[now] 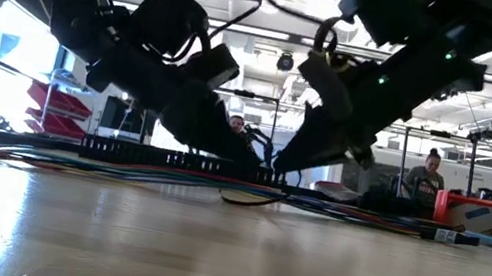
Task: Ziptie cables
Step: Wrap the zip tie around the cable wires
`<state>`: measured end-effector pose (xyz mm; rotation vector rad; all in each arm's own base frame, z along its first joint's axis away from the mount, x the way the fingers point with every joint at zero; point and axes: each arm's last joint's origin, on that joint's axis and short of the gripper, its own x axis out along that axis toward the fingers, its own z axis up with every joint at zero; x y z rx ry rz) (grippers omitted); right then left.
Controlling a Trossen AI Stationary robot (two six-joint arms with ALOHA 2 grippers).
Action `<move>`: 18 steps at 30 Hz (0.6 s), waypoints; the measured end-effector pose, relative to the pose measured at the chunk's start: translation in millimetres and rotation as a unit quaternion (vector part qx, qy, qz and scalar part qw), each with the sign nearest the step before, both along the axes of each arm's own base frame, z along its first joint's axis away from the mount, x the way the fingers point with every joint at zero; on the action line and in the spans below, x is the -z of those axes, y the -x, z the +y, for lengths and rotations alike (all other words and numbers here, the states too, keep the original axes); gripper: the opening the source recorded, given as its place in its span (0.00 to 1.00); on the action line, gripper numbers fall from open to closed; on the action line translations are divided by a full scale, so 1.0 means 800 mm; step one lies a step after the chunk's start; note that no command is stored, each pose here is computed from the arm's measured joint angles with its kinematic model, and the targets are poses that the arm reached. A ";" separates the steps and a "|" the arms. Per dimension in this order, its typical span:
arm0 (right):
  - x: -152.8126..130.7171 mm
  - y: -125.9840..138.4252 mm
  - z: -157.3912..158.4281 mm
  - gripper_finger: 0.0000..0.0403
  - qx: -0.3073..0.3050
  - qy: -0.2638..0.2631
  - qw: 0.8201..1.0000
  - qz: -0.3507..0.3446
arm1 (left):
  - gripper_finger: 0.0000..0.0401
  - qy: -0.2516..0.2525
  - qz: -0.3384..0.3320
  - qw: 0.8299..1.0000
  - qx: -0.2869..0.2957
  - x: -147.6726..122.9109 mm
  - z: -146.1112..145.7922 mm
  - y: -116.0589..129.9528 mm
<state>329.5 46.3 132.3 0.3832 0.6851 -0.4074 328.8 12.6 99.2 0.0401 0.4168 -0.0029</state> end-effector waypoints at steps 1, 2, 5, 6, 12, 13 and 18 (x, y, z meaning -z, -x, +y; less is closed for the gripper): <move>-0.001 0.001 0.005 0.00 -0.001 0.008 1.000 -0.003 | 0.34 0.000 -0.002 1.000 0.002 -0.001 -0.002 -0.002; -0.001 0.001 0.010 0.00 0.000 0.016 1.000 -0.006 | 0.34 -0.001 -0.004 1.000 0.004 -0.002 -0.002 -0.003; -0.002 0.003 0.021 0.00 -0.005 0.032 0.999 -0.011 | 0.33 -0.002 -0.014 1.000 0.028 -0.008 -0.003 -0.009; -0.002 0.004 0.025 0.00 -0.010 0.035 0.999 -0.012 | 0.32 -0.001 -0.018 0.999 0.040 -0.010 -0.004 -0.011; -0.006 0.007 0.046 0.00 -0.035 0.095 0.995 -0.025 | 0.25 0.004 -0.036 0.995 0.096 -0.019 -0.010 -0.021; -0.007 0.007 0.050 0.00 -0.038 0.106 0.993 -0.026 | 0.23 0.005 -0.037 0.994 0.099 -0.019 -0.010 -0.022; -0.009 0.012 0.063 0.00 -0.038 0.149 0.988 -0.030 | 0.15 0.009 -0.041 0.994 0.104 -0.022 -0.013 -0.024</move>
